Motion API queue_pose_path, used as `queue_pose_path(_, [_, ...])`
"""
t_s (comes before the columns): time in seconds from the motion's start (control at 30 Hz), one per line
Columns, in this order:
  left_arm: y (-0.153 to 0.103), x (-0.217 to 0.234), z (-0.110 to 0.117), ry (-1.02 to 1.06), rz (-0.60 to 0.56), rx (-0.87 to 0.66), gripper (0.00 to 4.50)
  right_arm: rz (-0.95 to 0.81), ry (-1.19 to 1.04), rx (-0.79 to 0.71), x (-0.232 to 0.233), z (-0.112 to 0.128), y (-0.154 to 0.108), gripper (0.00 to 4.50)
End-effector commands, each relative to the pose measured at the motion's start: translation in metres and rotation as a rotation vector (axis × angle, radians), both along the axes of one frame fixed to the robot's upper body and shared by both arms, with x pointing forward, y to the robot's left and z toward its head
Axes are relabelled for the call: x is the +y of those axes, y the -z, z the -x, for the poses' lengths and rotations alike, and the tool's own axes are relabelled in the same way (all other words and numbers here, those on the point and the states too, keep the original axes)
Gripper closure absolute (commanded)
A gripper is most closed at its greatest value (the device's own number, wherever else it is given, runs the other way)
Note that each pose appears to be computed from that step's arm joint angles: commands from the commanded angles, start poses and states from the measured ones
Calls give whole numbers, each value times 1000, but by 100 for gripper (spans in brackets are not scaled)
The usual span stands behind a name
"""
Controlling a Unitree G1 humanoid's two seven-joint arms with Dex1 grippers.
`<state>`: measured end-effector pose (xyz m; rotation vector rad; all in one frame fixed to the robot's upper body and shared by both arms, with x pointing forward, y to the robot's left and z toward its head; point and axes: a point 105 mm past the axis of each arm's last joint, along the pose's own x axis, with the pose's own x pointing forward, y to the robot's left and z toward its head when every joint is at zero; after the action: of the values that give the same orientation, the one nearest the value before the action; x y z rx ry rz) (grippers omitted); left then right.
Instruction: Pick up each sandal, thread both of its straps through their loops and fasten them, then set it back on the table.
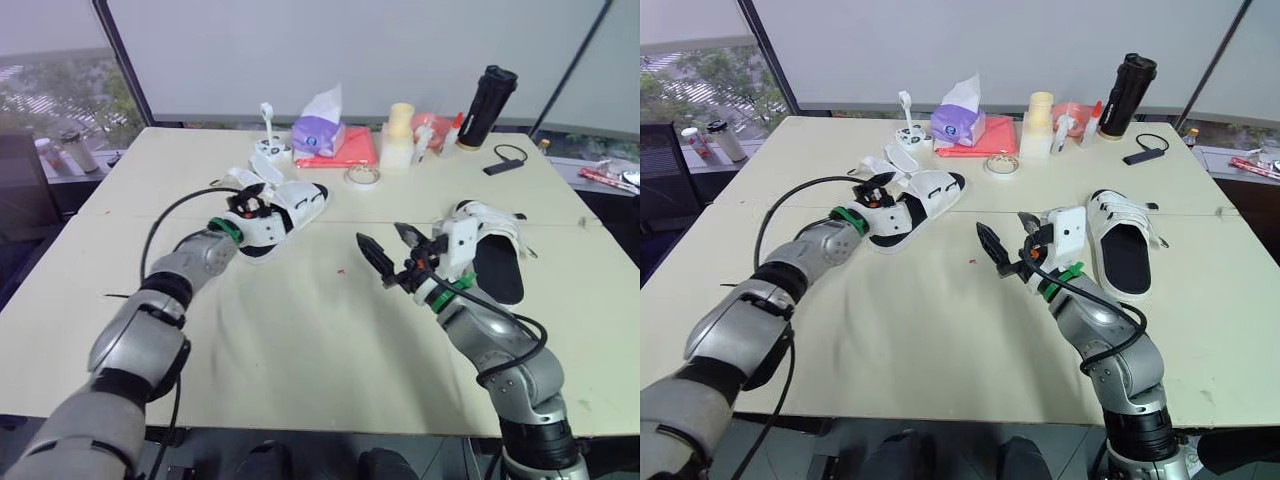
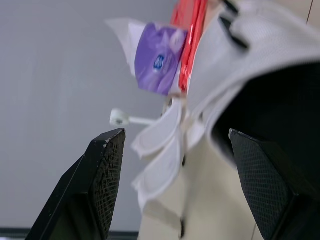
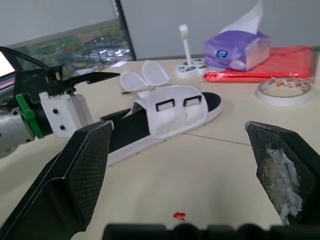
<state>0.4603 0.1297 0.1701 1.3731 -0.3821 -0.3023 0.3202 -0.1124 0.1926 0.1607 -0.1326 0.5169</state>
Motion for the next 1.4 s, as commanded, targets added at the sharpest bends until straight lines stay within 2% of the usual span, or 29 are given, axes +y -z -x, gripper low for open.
queue_pose_path(0.03, [-10,-12,-7,-17,-34,-29,107,-26,24,-49,-3,1,-12,0])
queue_pose_path(0.2, [-2,-27,-13,-63,-76,41,107,-35,49,-55,-5,1,-13,0])
queue_pose_path(0.47, [-2,-28,-17,-118,-95,42,107,-53,100,-56,-10,5,-14,0])
queue_pose_path(0.5, [0,-27,-17,-124,-107,44,158,-54,99,-56,-8,6,-14,0])
queue_pose_path(0.53, [1,-26,-17,-130,-113,47,178,-53,98,-56,-7,6,-14,0])
queue_pose_path(0.7, [3,-24,-18,-143,-119,56,428,-51,97,-54,-6,7,-13,0])
queue_pose_path(0.73, [3,-22,-18,-147,-123,58,440,-50,98,-54,-6,7,-13,0])
queue_pose_path(1.2, [3,-17,-17,-146,-125,48,440,-42,103,-52,-8,3,-11,0])
queue_pose_path(1.4, [-4,-24,-15,-100,-119,3,440,-36,99,-53,-8,3,-10,0])
